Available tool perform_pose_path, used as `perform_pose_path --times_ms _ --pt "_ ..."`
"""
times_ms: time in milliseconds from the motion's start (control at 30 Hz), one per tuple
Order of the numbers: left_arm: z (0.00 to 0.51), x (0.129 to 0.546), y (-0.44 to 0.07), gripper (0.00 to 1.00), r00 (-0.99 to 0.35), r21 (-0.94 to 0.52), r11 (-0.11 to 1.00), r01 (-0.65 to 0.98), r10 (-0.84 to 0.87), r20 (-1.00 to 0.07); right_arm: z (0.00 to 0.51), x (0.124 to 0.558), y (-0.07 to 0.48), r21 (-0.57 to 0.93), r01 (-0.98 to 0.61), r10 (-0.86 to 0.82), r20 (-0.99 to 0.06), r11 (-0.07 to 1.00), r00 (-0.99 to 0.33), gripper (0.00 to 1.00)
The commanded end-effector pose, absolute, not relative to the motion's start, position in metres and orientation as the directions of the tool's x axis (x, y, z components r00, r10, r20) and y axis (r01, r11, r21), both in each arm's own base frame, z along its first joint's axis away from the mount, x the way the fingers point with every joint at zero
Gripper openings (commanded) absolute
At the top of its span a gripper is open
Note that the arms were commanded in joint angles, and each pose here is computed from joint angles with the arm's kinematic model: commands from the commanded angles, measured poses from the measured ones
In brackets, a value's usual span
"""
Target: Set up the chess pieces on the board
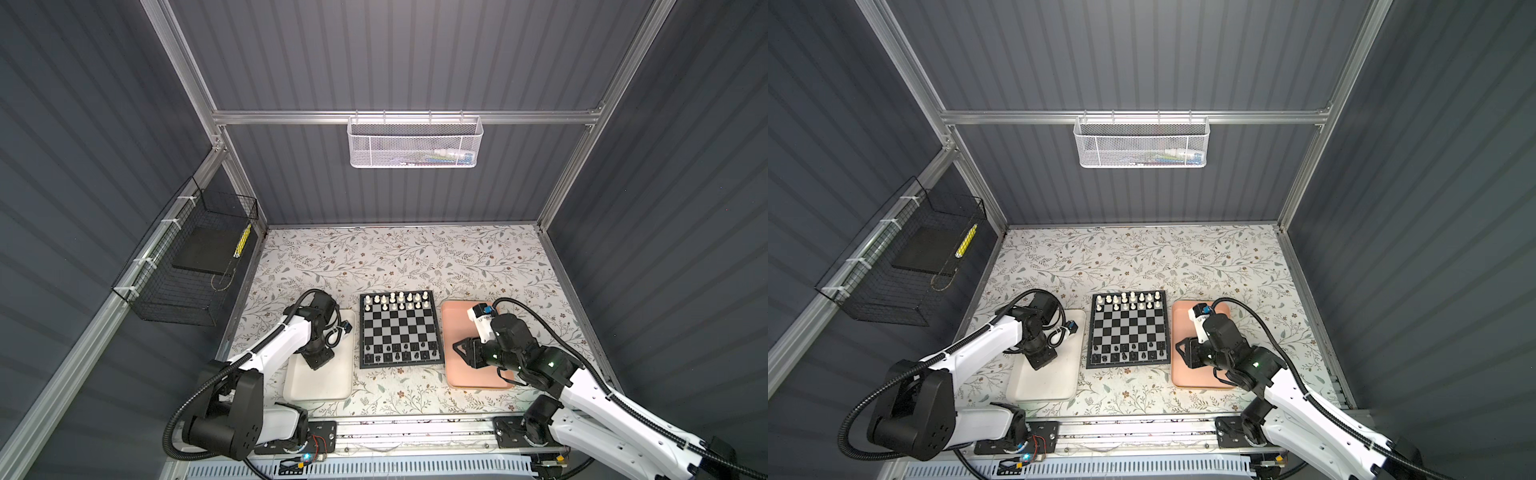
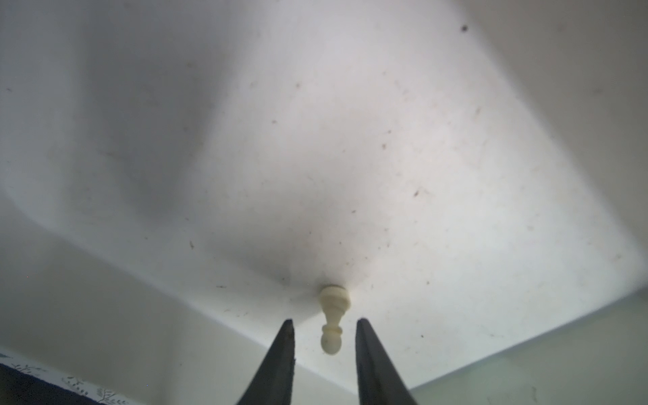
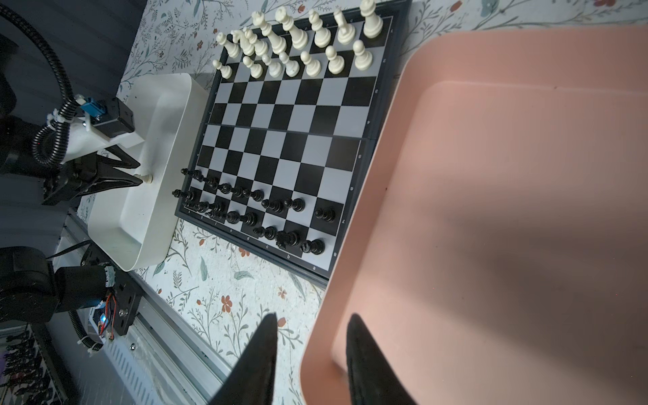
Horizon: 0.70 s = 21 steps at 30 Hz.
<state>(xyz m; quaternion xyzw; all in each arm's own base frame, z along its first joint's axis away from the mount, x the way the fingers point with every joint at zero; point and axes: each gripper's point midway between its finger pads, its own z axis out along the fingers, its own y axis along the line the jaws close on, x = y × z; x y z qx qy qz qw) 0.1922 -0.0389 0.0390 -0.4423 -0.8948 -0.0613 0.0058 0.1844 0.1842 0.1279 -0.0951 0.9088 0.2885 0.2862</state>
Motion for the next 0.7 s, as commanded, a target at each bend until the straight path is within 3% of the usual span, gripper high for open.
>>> perform_pose_path --times_ms 0,667 --pt "0.0363 0.1803 -0.0383 0.32 -0.633 0.071 0.629 0.774 0.771 0.07 0.1225 0.182 0.1813 0.468 -0.33 -0.006 -0.569 0.82 -0.822 0.36" --pt "0.0354 0.1787 -0.0357 0.24 -0.645 0.089 0.639 0.764 0.762 0.064 0.1229 0.181 0.1803 0.467 -0.331 -0.006 -0.571 0.82 -0.821 0.36"
